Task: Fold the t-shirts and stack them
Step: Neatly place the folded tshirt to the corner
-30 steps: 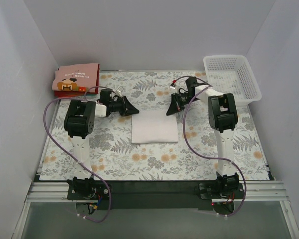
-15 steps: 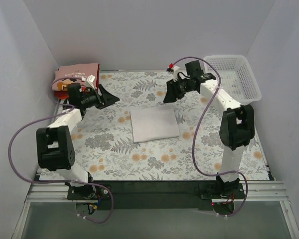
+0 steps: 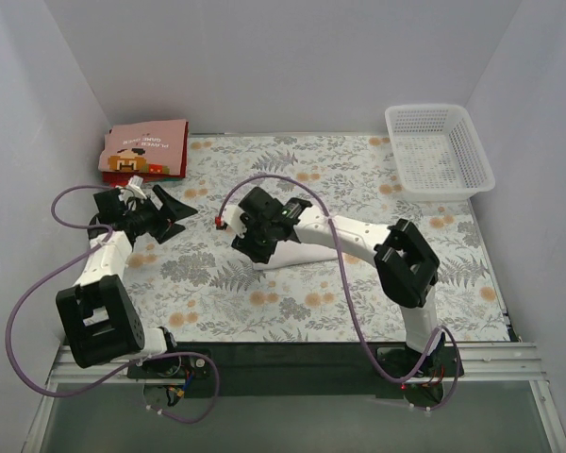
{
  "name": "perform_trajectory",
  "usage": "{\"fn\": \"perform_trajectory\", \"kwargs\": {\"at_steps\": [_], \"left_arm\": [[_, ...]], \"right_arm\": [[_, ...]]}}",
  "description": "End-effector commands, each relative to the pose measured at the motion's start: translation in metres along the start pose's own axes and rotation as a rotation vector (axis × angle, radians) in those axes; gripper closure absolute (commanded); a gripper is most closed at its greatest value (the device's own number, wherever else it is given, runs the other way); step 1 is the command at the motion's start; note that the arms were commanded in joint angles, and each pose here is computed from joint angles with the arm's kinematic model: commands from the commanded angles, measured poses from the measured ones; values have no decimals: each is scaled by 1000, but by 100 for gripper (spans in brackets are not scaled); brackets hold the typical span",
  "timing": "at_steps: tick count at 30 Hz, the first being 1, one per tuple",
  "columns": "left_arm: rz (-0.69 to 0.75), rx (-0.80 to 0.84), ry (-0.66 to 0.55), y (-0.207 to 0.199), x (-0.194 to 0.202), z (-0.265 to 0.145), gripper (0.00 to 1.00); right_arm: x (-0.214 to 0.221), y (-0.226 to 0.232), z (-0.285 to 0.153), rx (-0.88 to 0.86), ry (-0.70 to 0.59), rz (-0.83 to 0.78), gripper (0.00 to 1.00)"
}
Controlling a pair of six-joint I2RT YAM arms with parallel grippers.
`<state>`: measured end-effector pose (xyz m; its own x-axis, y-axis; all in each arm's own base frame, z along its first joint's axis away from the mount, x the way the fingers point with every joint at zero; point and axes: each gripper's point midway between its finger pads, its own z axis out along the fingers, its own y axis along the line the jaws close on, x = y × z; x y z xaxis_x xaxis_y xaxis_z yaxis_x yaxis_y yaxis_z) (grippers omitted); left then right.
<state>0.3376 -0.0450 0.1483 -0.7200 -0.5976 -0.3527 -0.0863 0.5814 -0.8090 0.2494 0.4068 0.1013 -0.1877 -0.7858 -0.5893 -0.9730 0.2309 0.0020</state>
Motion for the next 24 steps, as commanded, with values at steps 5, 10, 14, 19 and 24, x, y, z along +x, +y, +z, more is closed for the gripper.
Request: {"fn": "perform_trajectory", "kwargs": {"at_steps": [5, 10, 14, 19, 24], "left_arm": [[-15, -66, 14, 16, 14, -7, 20], [-27, -85, 7, 23, 16, -6, 20], [-54, -106, -1, 31, 18, -3, 20], [-118, -120, 15, 43, 29, 4, 20], [-232, -113, 63, 55, 52, 18, 22]], "right_arm": [[16, 14, 34, 61, 104, -63, 49], [24, 15, 51, 46, 135, -61, 51], [39, 19, 64, 28, 175, -58, 56], [46, 17, 71, 37, 195, -62, 76], [21, 7, 55, 63, 126, -69, 99]]}}
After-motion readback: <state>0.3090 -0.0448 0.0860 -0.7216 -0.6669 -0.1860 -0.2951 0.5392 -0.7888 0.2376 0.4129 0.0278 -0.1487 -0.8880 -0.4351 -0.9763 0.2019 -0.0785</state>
